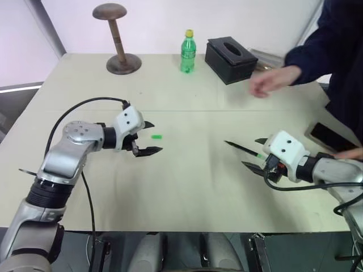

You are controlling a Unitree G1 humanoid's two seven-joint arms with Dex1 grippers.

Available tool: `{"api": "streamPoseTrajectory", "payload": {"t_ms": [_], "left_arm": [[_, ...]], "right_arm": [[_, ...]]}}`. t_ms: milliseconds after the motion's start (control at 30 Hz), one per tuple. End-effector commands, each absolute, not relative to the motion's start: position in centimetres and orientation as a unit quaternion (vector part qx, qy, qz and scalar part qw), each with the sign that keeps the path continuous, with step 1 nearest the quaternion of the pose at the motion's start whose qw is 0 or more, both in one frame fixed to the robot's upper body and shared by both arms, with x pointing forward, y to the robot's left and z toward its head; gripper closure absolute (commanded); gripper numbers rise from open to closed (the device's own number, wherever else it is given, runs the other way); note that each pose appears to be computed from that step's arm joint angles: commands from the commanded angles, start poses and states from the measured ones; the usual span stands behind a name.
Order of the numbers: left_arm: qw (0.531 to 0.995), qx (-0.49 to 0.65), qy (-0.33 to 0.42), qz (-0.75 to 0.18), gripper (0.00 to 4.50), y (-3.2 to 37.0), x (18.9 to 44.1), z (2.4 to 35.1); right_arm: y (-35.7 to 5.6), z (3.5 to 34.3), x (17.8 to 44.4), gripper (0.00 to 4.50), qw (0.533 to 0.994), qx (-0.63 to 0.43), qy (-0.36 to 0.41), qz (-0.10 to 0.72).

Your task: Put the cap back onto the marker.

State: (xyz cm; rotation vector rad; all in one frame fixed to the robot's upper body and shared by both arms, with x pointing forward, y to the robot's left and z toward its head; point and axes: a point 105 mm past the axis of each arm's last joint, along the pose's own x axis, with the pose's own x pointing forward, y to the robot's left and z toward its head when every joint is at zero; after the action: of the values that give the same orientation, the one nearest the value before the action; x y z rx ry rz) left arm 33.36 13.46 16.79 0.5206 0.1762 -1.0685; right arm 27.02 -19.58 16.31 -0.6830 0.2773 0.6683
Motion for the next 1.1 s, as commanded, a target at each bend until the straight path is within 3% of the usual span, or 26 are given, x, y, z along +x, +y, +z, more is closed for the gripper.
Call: {"api": "streamPoseTrajectory", "payload": {"t_ms": [33,400,667,867,1100], "left_arm": [[0.828,0.259,0.058,-0.494,0.12,13.6,33.7,18.2],[0.839,0.249,0.080,-0.478,0.12,15.3,34.0,18.1],[0.872,0.198,0.073,-0.442,0.12,18.0,36.7,17.6],[0.859,0.181,0.103,-0.468,0.12,18.9,38.0,14.9],[0.836,0.176,0.097,-0.510,0.12,18.7,38.8,15.0]], "right_arm": [[-18.9,17.3,26.9,0.58,0.875,-0.340,0.112,0.327],[-17.8,16.8,27.1,0.58,0.881,-0.325,0.101,0.330],[-16.4,16.8,27.7,0.58,0.895,-0.303,0.068,0.319],[-14.4,17.3,27.6,0.58,0.899,-0.297,0.038,0.320],[-13.3,18.0,26.7,0.58,0.906,-0.274,0.025,0.321]]}}
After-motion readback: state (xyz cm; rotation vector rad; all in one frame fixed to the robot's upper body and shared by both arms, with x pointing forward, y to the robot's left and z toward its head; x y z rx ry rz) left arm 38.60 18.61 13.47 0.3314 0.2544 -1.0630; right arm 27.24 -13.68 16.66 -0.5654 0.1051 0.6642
